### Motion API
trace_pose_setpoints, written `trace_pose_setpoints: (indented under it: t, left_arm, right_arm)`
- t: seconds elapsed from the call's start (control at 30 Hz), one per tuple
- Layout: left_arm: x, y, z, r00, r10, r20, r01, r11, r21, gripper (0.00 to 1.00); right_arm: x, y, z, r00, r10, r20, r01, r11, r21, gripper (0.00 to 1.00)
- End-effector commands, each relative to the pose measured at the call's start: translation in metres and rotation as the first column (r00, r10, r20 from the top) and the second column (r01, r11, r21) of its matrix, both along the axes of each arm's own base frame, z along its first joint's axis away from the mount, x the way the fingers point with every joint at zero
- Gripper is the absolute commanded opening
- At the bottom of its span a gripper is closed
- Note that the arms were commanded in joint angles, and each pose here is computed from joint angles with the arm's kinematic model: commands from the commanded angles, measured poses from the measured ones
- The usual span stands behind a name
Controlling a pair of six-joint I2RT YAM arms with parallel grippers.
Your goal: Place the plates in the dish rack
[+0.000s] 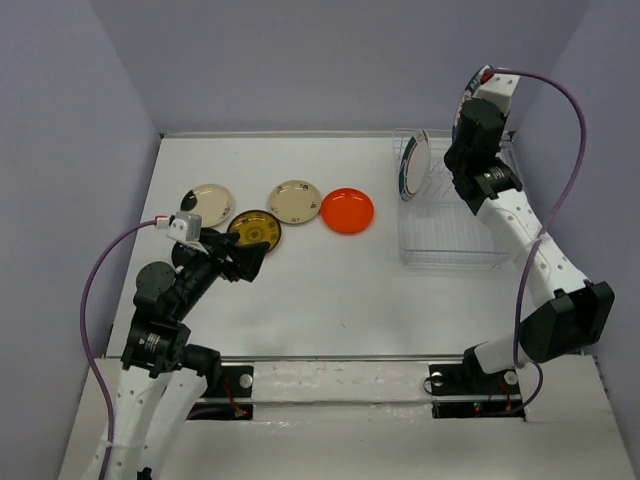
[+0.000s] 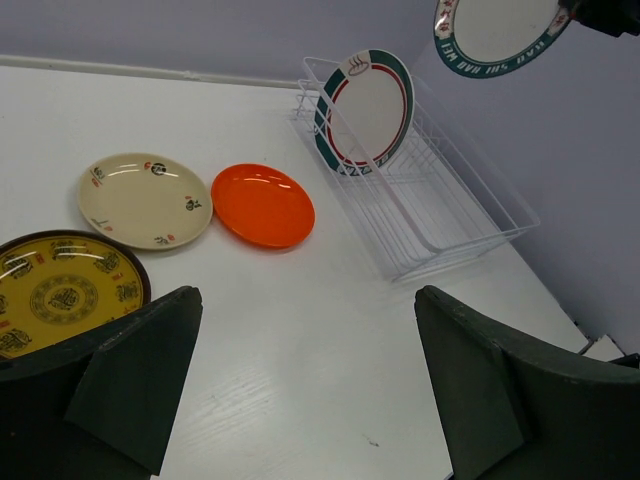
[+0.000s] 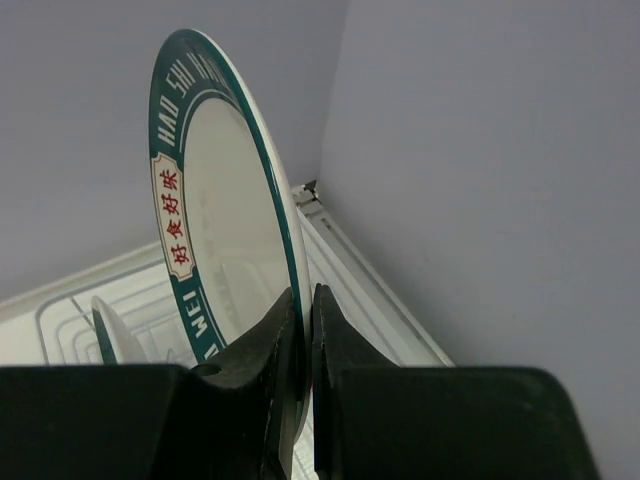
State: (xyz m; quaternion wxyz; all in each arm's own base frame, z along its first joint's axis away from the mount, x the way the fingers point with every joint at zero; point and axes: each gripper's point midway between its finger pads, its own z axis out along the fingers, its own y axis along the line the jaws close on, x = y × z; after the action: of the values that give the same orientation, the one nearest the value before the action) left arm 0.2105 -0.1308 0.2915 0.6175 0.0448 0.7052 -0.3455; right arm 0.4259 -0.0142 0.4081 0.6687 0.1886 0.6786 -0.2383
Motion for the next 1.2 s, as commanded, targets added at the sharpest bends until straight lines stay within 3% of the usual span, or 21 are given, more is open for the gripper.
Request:
trace_pose_setpoints:
  t: [0.0, 0.63, 1.1, 1.17]
  left_arm:
    - [-0.002, -0.003, 0.014, 0.998, -0.02, 0.059, 0.02, 1.0, -0.003, 0.99]
    - [0.0, -0.003, 0.012, 0.999, -0.017, 0.048, 0.017, 1.0, -0.002, 0.99]
    - [0.004, 0.003, 0.012, 0.999, 0.021, 0.037, -0.021, 1.0, -0.013, 0.99]
    - [0.004, 0.003, 0.011, 0.999, 0.023, 0.034, -0.023, 1.0, -0.012, 0.99]
  right_arm:
    - [0.008, -0.002, 0.004, 1.0, -0.023, -0.004, 0.023, 0.999, -0.039, 0.07]
    - [0.043, 0.027, -0.125, 0.973, 0.075, -0.217, -0.066, 0.997, 0.049, 0.07]
    - [0.047, 0.031, -0.172, 0.954, 0.072, -0.291, -0.055, 0.996, 0.067, 0.07]
    - [0.049, 0.034, -0.176, 0.952, 0.084, -0.296, -0.063, 0.995, 0.081, 0.12]
